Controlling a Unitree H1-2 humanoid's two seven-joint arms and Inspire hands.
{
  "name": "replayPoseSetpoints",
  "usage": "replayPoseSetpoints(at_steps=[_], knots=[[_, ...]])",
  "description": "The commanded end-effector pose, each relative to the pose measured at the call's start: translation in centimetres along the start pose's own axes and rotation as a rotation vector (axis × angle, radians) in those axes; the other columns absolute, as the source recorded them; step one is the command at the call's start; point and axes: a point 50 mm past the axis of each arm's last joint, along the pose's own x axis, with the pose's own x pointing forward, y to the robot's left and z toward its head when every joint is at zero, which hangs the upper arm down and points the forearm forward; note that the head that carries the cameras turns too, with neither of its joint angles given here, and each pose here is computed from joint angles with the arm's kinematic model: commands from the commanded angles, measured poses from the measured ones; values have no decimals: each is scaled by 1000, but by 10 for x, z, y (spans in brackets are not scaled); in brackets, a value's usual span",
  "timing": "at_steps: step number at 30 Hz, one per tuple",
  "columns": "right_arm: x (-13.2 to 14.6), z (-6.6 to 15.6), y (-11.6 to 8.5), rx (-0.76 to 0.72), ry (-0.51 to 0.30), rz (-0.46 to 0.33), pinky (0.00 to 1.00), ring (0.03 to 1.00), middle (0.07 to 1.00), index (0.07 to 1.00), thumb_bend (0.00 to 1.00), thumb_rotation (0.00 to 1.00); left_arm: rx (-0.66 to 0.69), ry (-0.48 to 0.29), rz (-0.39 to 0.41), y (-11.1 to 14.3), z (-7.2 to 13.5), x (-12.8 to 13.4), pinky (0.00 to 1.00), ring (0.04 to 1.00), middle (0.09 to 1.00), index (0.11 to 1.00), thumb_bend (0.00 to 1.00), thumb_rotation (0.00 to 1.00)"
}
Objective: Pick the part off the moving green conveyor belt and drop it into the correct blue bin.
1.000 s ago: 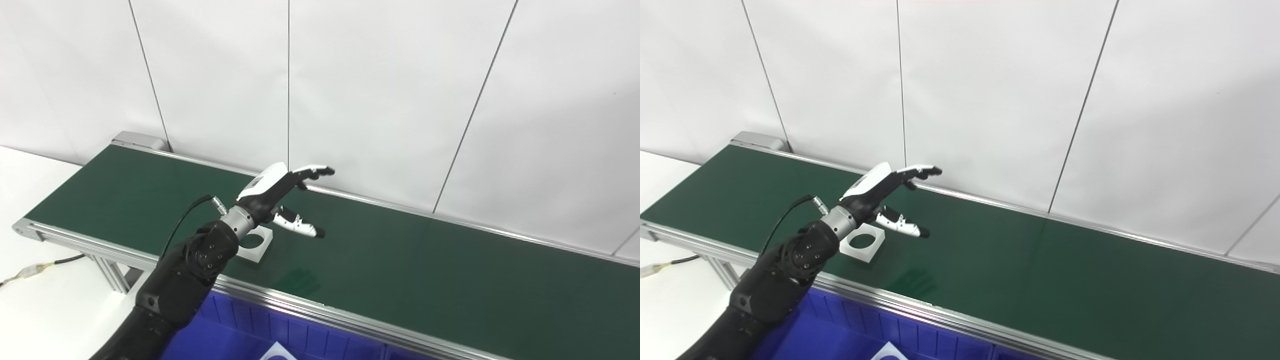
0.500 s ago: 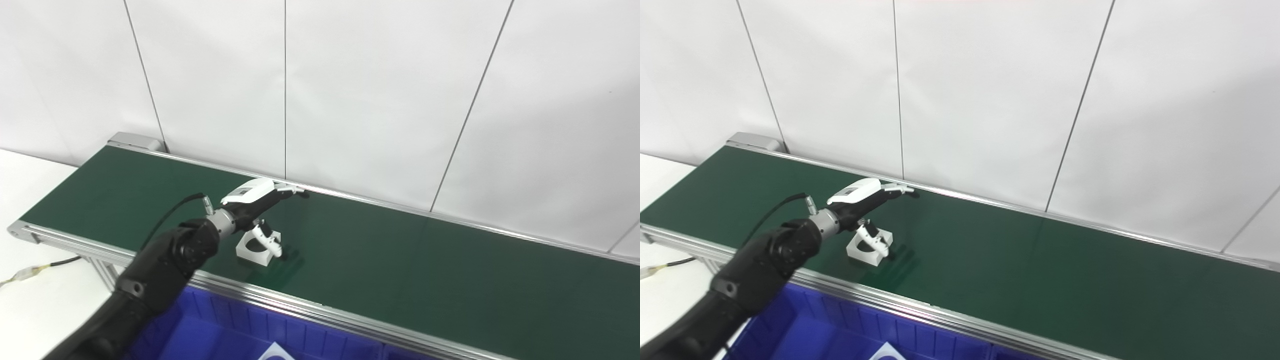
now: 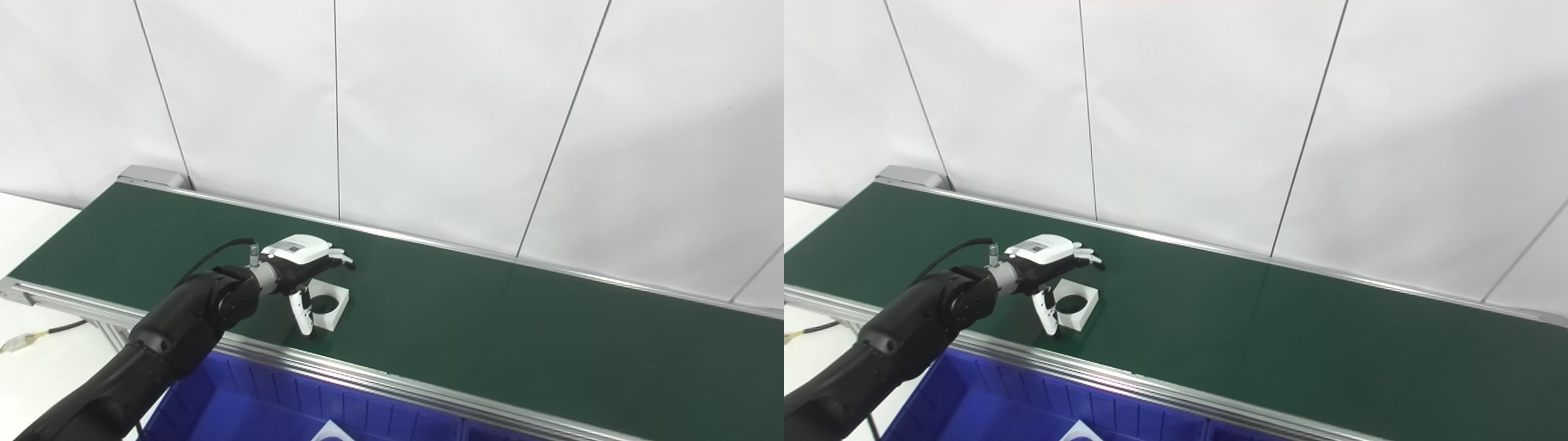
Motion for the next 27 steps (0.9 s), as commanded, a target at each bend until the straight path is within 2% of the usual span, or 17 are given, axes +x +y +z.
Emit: replayPoseSetpoints(at_steps=[1,5,9,12,16,18,19,22,24,27], knots=[[2,11,1,16,-78,-5,603,679,763,814,709,44,43,4,63,34,2,6,1000,1000,963,882,969,68],[1,11,1,12,-79,-5,604,680,769,819,699,51,46,-4,47,25,4,12,1000,1000,971,885,966,74],[0,12,1,4,-83,-8,603,679,771,819,695,64,24,-39,68,12,7,16,1000,1000,968,883,972,45],[-1,12,2,10,-83,-10,601,678,771,820,691,63,-12,-83,140,0,7,19,1000,1000,939,856,971,7],[-3,13,2,21,-82,-13,606,683,774,820,681,59,-97,-153,278,-18,8,24,1000,932,873,795,956,0],[-4,13,2,21,-84,-16,613,685,773,821,678,45,-170,-169,342,-29,11,25,899,855,811,764,906,0],[-5,14,2,14,-85,-17,614,685,773,823,676,39,-221,-171,378,-35,14,25,791,787,770,741,878,0],[-8,13,1,9,-84,-18,618,688,775,827,669,42,-388,-148,478,-54,23,29,580,619,650,654,841,0],[-9,14,1,13,-84,-17,629,697,781,831,667,47,-478,-127,502,-64,28,31,481,458,515,562,545,0],[-13,14,-1,4,-87,-16,640,705,786,835,662,55,-504,-112,516,-76,33,32,441,421,491,556,504,0]])
